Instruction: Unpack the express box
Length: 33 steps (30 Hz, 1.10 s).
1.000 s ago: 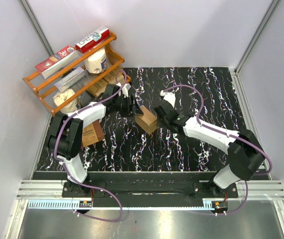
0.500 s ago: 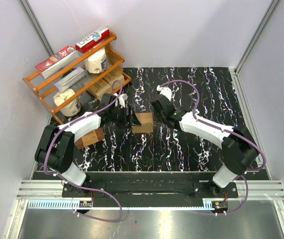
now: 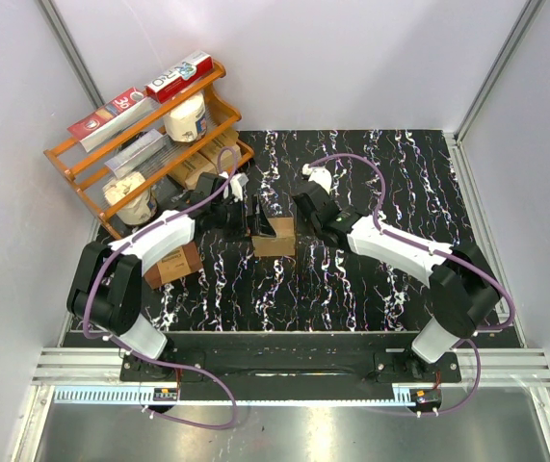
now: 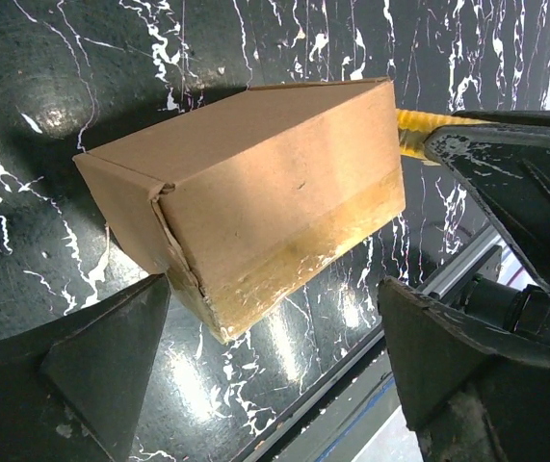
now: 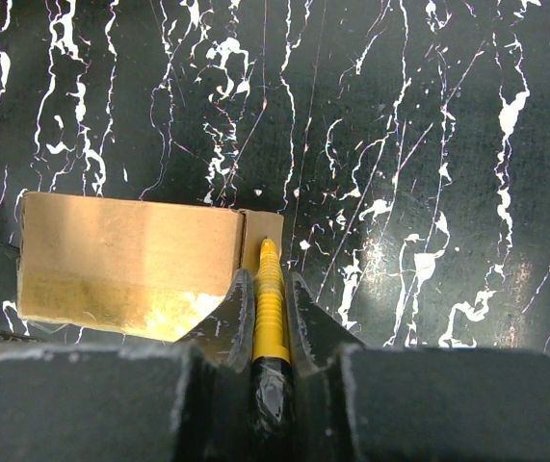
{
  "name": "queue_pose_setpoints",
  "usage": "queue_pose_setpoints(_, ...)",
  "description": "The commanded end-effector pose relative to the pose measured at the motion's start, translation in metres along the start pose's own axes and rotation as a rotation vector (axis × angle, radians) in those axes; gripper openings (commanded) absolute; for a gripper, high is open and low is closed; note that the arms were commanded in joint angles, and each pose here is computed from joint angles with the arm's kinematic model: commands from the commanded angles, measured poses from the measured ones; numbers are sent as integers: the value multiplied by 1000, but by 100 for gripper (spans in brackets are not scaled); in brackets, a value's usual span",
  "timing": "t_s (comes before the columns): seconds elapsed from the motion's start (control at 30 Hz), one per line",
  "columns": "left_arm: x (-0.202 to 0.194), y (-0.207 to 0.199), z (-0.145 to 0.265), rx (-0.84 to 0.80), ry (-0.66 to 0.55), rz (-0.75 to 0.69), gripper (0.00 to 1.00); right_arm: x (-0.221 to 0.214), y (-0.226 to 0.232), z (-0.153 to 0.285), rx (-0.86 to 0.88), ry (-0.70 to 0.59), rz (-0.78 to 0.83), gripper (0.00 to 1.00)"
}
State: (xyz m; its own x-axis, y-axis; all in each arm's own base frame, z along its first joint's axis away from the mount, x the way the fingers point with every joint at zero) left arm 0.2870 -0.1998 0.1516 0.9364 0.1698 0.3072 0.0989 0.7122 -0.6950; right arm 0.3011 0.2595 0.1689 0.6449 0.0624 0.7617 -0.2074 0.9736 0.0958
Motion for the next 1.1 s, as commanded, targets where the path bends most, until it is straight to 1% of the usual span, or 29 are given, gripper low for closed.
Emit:
queue_pose_setpoints(0.0, 14, -9, 3, -7, -49, -32, 94, 22, 4, 5, 16, -68, -28, 0)
queue_pose_setpoints(0.1, 14, -1, -4, 30, -31, -7, 94, 22, 3, 5, 13, -67, -28, 0)
queue_pose_setpoints(0.37, 20, 5, -11, 89, -58, 47, 94, 21, 2, 6, 8, -65, -27, 0)
queue_pose_setpoints(0.77, 12, 24, -16, 187, -28, 77, 86, 28, -3, 17, -17, -83, -34, 0)
queue_pose_setpoints(0.9, 9, 29, -17, 200, -17, 81, 85, 46, -8, 35, -38, -145, -59, 0)
queue_pose_setpoints(1.07, 7, 30, -19, 199, -6, 86, 84, 69, -8, 56, -24, -211, -86, 0)
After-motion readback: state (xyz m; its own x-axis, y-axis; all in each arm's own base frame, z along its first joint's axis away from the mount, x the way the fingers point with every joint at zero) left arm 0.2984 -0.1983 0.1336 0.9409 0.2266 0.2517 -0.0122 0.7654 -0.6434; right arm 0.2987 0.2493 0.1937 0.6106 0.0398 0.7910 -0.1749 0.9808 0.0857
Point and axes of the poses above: each gripper's point midway between its finger pads, its own z axis back along the fingers, its own y axis along the line the jaws close on, x = y × z, the point moved 6 cm from there along z, back along the fingers, and after that the axes turned 7 degrees about z, right-handed, at the moved point
